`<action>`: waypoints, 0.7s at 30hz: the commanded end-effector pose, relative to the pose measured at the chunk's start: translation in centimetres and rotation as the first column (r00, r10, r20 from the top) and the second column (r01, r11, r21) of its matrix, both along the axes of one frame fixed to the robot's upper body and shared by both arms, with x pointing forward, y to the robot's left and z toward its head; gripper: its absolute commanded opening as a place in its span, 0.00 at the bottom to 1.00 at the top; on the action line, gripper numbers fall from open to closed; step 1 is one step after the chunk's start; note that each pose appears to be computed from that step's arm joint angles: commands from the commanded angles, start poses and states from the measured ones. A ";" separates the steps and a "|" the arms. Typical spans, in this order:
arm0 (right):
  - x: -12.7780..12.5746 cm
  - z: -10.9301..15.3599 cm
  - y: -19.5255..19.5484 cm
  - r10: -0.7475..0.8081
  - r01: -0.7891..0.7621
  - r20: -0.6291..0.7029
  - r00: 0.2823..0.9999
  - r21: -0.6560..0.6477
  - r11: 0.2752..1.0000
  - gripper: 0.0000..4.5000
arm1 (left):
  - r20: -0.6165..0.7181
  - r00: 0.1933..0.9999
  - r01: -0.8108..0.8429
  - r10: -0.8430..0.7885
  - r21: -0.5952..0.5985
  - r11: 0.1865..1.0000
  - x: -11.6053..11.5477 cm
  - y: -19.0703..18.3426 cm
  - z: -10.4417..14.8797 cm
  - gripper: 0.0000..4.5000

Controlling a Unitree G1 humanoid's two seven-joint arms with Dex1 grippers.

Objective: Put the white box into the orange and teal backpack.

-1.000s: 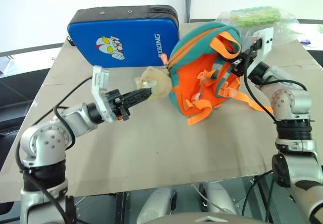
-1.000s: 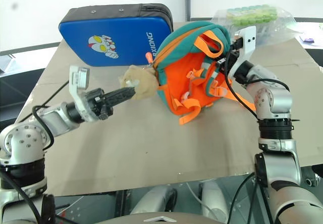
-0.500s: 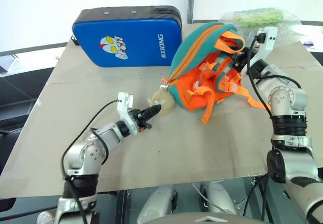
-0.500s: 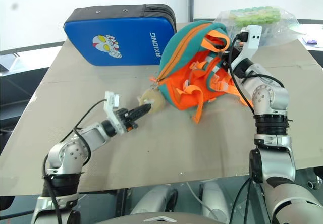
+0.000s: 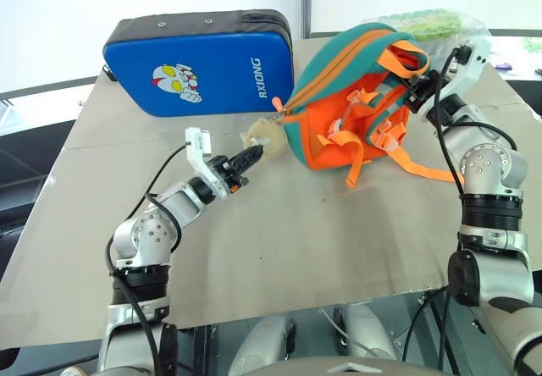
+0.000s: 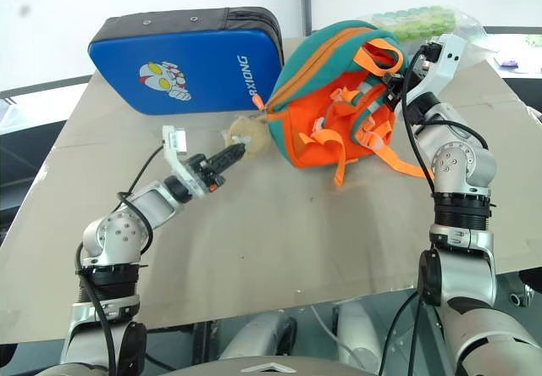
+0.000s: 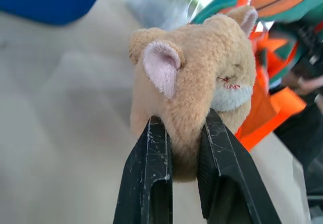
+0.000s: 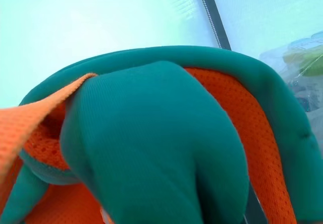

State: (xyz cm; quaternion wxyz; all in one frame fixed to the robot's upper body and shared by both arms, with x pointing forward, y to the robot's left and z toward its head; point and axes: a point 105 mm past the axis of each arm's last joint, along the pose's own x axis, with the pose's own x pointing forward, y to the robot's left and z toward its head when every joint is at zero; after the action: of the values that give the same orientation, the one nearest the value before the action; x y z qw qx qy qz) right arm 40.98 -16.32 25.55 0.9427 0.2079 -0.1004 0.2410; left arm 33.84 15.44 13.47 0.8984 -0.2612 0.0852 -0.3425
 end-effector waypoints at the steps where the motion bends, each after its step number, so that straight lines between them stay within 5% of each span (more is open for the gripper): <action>1: -1.5 3.9 -5.8 -0.205 0.192 0.128 0.970 0.109 0.975 0.00 | -0.051 0.987 -0.145 0.151 0.106 0.984 0.4 3.2 -2.1 0.01; 7: -2.8 1.1 -2.0 -0.031 0.067 0.155 0.987 -0.231 0.971 0.00 | 0.146 0.986 -0.105 0.082 0.157 0.982 0.4 0.8 0.2 0.01; 12: -4.5 -2.7 0.2 0.099 -0.031 0.123 0.987 -0.464 0.885 0.41 | 0.375 0.927 -0.061 -0.012 0.182 0.981 -1.3 -0.9 3.9 0.51; 16: -5.8 -4.0 0.3 0.178 -0.094 0.096 0.979 -0.563 0.821 0.90 | 0.402 0.911 -0.012 -0.089 0.242 0.970 -2.8 -1.0 4.0 0.95; 21: -9.6 -5.2 -0.3 0.339 -0.267 -0.013 0.941 -0.644 0.717 0.99 | 0.393 0.906 0.022 -0.158 0.328 0.944 -4.9 0.0 3.7 1.00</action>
State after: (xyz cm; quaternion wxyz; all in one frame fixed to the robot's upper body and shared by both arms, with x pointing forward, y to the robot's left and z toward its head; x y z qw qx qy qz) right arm 32.55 -16.85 18.67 0.9110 -0.1118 -0.0038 0.3970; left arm 29.81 15.65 15.45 0.9164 -0.0544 -0.0099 -0.3965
